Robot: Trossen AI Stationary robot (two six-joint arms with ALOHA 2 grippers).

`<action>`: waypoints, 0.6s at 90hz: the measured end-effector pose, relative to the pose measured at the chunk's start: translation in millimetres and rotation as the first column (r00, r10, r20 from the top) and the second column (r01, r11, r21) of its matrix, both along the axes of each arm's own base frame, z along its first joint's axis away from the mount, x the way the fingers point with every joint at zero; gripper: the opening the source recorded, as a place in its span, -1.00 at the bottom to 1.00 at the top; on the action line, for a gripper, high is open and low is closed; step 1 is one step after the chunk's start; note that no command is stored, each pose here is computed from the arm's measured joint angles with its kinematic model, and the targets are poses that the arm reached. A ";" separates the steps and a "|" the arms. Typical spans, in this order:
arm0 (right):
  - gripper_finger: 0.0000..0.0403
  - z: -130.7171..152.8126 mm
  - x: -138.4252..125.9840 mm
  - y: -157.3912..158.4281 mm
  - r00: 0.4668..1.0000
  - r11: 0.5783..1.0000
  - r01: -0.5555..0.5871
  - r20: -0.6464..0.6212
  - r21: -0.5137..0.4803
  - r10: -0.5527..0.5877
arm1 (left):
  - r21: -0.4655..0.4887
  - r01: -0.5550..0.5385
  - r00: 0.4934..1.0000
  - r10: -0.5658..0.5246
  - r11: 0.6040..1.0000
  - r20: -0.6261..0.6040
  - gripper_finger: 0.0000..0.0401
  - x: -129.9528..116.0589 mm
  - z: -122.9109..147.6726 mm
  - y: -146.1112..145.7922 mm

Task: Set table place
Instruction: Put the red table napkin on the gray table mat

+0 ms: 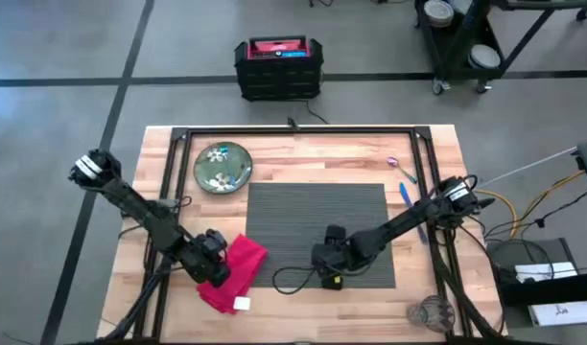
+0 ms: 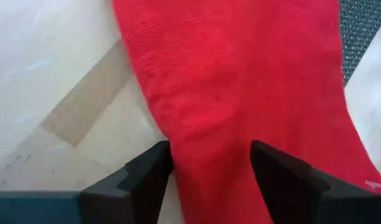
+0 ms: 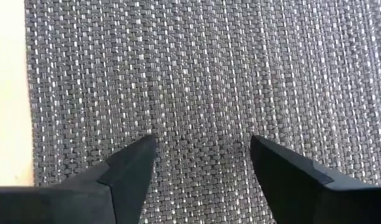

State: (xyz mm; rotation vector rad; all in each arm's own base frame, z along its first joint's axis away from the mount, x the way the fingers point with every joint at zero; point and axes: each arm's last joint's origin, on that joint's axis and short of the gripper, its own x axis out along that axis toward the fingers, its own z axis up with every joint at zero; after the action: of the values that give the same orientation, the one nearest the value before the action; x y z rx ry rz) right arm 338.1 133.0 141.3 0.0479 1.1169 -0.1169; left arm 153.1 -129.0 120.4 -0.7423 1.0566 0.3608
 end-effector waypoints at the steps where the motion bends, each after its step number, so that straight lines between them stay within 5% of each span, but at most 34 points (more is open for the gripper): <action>1: 0.21 0.0 0.0 0.0 1.000 1.000 0.000 0.000 -0.001 0.000 | 0.003 -0.001 1.000 0.001 1.000 0.000 -0.05 0.3 -0.7 -0.2; 33: 0.10 0.2 0.5 -0.1 1.000 1.000 0.004 0.007 -0.004 -0.004 | 0.100 -0.025 1.000 0.025 0.995 0.009 -0.90 4.6 -13.3 0.2; 54: 0.07 0.3 0.5 0.8 1.000 1.000 0.003 0.011 -0.001 -0.003 | 0.083 -0.016 1.000 0.014 0.996 0.018 -0.99 7.3 -5.0 -2.1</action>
State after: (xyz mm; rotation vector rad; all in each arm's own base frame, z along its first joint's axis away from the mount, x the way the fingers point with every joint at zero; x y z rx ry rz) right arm 338.6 133.8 141.6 0.0490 1.1055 -0.1194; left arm 160.4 -131.2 115.4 -0.6782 1.0144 0.4081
